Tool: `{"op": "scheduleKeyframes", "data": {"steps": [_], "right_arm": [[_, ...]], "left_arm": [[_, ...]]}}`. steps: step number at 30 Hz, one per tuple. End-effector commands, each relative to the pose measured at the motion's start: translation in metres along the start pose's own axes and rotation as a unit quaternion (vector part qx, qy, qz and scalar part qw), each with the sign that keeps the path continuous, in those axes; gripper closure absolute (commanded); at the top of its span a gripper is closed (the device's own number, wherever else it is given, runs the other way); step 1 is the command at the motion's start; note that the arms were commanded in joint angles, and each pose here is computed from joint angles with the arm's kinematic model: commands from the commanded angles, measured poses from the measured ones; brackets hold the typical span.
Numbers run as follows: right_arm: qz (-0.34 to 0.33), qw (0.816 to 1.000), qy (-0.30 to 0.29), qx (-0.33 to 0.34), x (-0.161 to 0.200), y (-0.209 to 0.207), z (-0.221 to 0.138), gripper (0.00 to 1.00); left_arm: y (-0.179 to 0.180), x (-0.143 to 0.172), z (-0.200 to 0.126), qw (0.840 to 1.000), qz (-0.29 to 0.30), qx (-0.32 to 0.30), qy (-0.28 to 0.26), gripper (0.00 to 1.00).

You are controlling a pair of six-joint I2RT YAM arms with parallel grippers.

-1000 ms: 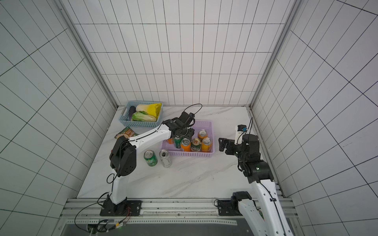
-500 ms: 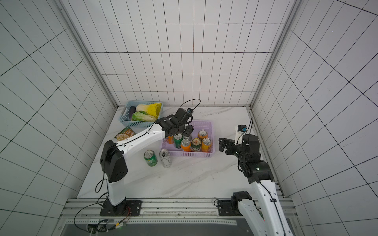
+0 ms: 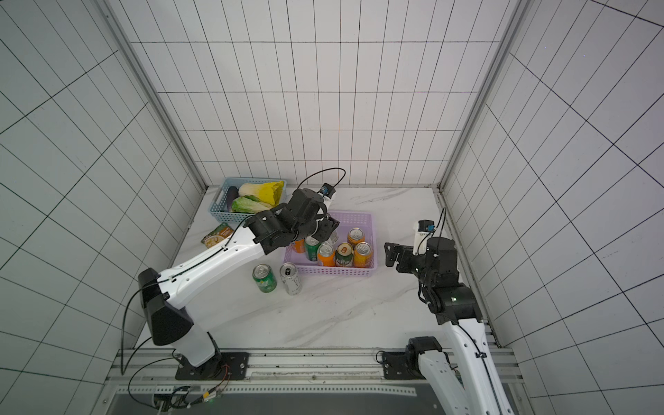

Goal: Take out the drinks from the basket
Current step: Pick up the drink from the basket, then place the drink at the center of the board.

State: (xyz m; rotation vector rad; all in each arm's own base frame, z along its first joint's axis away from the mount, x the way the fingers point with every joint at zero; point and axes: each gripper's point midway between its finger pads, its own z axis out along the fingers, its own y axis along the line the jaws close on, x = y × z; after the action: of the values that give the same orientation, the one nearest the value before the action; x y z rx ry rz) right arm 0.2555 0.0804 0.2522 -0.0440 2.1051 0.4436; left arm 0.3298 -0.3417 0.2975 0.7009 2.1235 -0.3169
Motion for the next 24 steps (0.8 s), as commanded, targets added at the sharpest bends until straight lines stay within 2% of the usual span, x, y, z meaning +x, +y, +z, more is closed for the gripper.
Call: {"op": "scheduleKeyframes", "data": {"steps": [1,12,24], "right_arm": [[0.0,1.0,-0.013,0.005,-0.009,0.0,-0.007,0.01],[0.002,1.0,-0.012,0.002,-0.009,0.001,-0.006,0.01],[0.003,1.0,-0.013,0.001,-0.011,0.001,-0.005,0.0]], "left_arm": [[-0.001,-0.023,-0.034,0.998,-0.001,-0.002,-0.055,0.51],[-0.022,0.002,-0.071,0.998,0.011,0.021,-0.055,0.51],[-0.035,0.048,-0.067,0.999,0.011,0.037,-0.01,0.51]]}}
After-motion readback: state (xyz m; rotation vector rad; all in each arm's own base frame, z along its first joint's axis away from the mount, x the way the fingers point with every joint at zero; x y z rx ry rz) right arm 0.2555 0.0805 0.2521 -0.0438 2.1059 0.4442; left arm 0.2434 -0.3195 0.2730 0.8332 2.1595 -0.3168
